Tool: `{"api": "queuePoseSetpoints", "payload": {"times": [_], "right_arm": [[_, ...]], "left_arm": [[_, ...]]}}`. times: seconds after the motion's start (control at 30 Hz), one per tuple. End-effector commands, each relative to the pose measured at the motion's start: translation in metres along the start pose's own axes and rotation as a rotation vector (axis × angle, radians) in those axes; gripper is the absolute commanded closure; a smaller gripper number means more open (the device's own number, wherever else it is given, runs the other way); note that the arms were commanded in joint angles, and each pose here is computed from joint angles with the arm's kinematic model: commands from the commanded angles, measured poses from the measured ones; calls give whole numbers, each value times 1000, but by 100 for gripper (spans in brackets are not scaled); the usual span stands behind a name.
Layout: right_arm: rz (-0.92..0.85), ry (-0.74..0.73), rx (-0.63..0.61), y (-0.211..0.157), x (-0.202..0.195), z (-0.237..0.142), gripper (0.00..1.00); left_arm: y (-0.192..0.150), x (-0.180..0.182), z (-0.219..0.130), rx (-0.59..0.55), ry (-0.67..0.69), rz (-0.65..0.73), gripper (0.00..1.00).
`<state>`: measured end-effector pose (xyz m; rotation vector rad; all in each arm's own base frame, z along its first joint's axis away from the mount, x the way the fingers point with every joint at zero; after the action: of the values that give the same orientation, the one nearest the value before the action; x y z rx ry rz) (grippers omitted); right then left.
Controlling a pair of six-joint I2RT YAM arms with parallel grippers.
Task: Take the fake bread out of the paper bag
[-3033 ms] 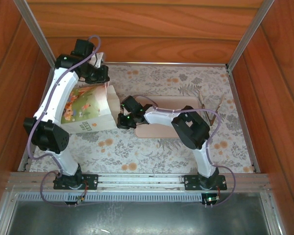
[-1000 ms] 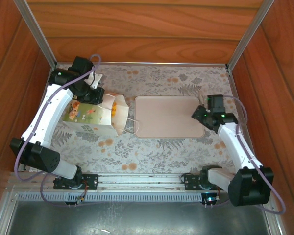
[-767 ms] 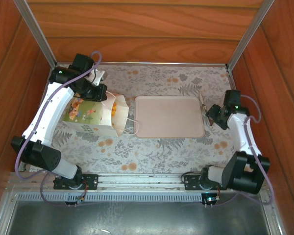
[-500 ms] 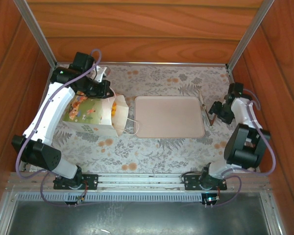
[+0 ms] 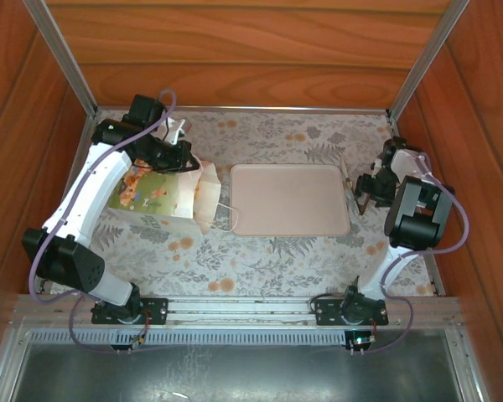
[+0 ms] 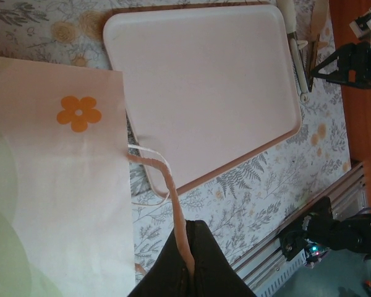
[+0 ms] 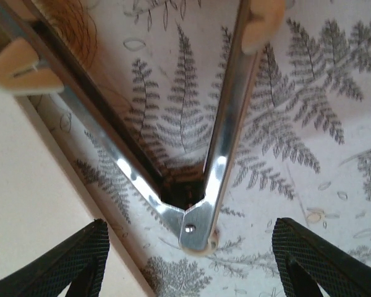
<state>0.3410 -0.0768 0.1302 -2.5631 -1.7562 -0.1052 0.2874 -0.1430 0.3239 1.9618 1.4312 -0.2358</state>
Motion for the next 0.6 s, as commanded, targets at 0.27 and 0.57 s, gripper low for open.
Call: {"api": "queuePoseSetpoints", "payload": {"times": [0.27, 0.57], "right_arm": [[-169, -179, 33, 10, 16, 16, 27], [-203, -155, 23, 22, 21, 31, 29]], "left_arm": [[-3, -4, -12, -66, 20, 20, 94], [-5, -4, -11, -74, 13, 20, 95]]}}
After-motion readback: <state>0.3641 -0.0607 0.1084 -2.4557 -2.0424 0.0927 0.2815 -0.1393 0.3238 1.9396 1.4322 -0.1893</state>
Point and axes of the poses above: each hand's point on the last joint's axis, 136 mm out from that joint toward the fingers, its own z axis out along the fingers, its own x axis along the line the jaws close on, y = z × x, the point moved 8 cm from there along -z, back along the fingers, and after that the axes turned 7 degrees about z, right-handed, at the moved point
